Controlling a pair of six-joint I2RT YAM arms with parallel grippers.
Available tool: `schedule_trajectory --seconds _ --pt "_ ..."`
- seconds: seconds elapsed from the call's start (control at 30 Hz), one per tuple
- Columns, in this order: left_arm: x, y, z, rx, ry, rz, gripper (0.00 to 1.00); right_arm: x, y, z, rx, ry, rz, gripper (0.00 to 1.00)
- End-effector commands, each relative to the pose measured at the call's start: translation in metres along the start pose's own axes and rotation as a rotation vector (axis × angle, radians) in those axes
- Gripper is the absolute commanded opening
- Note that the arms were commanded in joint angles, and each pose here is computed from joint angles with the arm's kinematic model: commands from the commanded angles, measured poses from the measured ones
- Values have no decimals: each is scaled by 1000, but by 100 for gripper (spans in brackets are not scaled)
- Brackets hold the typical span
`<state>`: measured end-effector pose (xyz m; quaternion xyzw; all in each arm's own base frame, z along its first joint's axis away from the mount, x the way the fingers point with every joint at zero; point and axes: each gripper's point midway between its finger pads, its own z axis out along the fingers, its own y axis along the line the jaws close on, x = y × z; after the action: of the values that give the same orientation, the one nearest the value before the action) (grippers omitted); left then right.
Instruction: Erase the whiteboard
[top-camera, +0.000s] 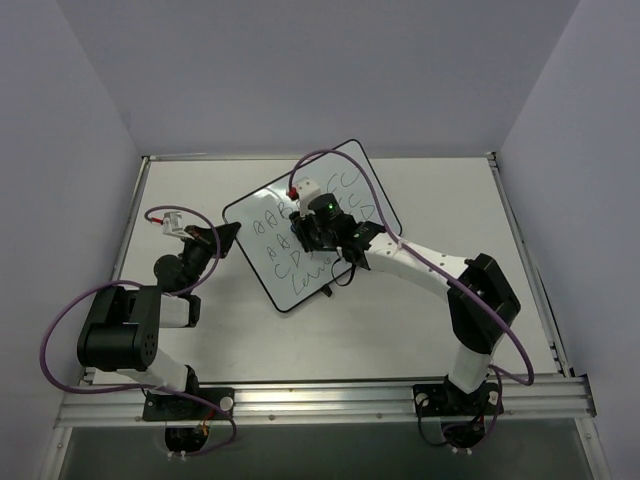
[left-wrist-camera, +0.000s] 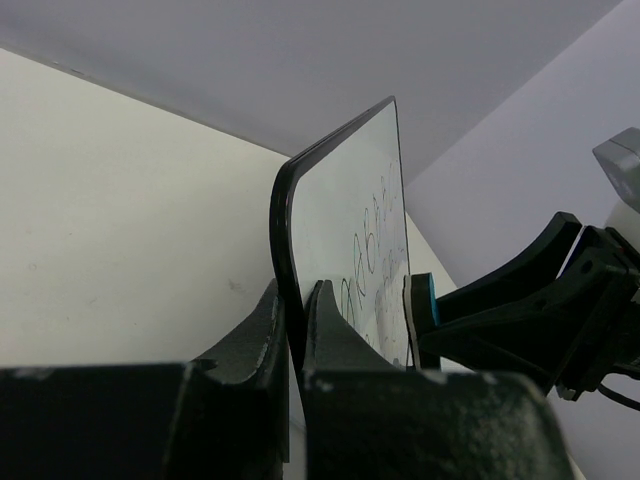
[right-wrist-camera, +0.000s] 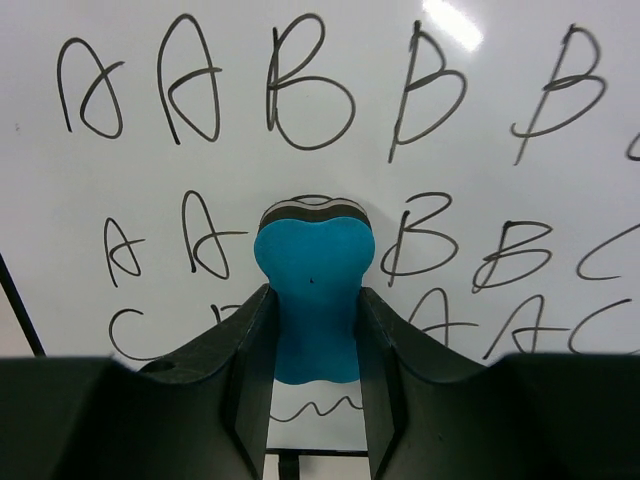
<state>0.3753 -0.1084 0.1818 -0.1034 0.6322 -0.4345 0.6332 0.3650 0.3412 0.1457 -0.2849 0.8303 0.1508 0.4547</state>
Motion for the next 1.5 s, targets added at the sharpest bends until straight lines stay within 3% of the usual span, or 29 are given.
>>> schedule_trajectory --seconds 0.0,0.13,0.27,0.6,0.83,1.17,1.47 --pt "30 33 -9 -99 102 163 2 -63 -26 -36 52 -167 11 0" --pt "31 33 -10 -99 104 164 2 -71 -52 -44 104 -197 67 0" --pt "30 34 -9 -102 102 166 2 -72 -50 -33 72 -217 109 0" --pt "31 34 -8 -103 103 170 2 -70 27 15 -151 -260 10 0" --pt "31 33 -9 -105 101 176 2 -78 69 13 -216 -304 -35 0" --pt "32 31 -9 -98 103 183 2 -79 93 23 -195 -317 -54 0" --pt "32 27 -10 -89 103 193 2 -69 75 42 -18 -265 -92 0"
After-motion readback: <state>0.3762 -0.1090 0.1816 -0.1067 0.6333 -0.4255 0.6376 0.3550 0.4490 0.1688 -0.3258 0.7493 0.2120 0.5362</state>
